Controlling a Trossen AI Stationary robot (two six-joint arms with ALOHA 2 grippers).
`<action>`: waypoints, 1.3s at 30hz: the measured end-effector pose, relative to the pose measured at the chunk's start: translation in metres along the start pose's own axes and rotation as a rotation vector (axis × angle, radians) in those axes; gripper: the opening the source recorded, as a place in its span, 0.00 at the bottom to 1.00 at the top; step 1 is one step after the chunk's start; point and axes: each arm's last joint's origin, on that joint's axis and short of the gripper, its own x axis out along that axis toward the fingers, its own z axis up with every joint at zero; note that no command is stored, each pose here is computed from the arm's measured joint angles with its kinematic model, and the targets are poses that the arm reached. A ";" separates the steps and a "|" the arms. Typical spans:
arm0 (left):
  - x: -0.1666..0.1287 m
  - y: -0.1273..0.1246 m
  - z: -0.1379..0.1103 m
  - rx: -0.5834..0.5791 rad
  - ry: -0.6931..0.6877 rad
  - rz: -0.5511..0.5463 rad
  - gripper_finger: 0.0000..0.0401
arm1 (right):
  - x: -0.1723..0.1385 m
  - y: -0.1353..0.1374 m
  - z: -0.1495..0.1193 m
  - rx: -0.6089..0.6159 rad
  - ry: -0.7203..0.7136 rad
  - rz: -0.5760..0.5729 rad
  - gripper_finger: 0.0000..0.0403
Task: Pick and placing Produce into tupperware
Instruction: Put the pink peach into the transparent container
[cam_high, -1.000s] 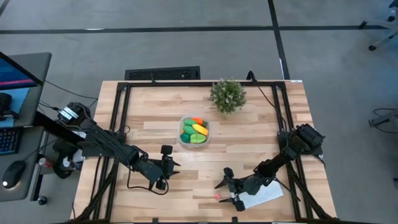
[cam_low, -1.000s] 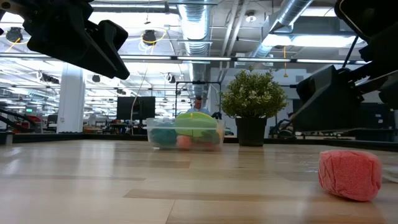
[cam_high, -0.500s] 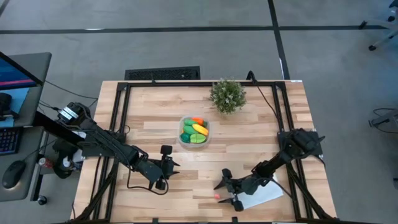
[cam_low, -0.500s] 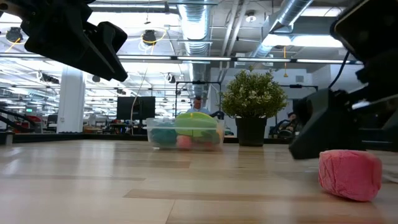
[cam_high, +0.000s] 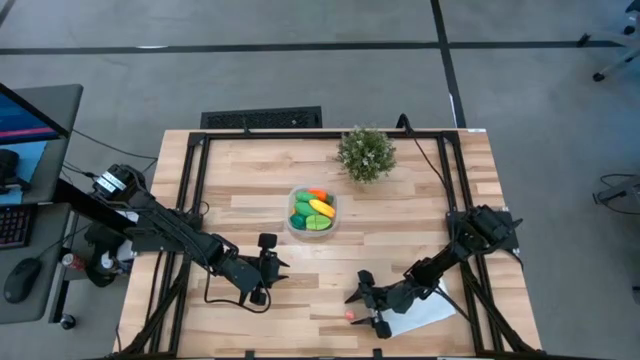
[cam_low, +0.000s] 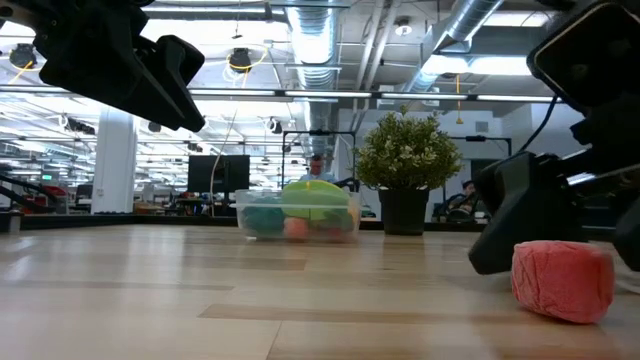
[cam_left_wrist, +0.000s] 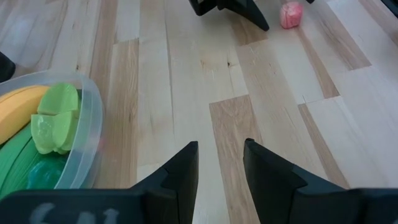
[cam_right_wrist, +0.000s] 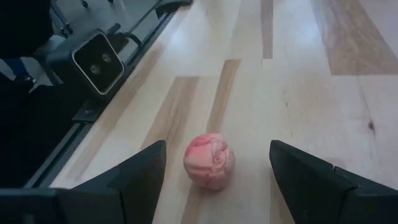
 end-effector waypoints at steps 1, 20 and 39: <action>0.000 0.000 0.000 0.000 0.000 0.000 0.29 | 0.000 0.000 -0.001 -0.002 0.008 -0.003 0.68; 0.000 0.000 0.000 -0.002 0.001 0.000 0.29 | 0.000 -0.004 -0.004 0.010 0.042 -0.027 0.37; 0.000 0.000 0.000 -0.002 0.001 -0.001 0.29 | 0.000 -0.003 -0.003 -0.023 0.031 -0.016 0.27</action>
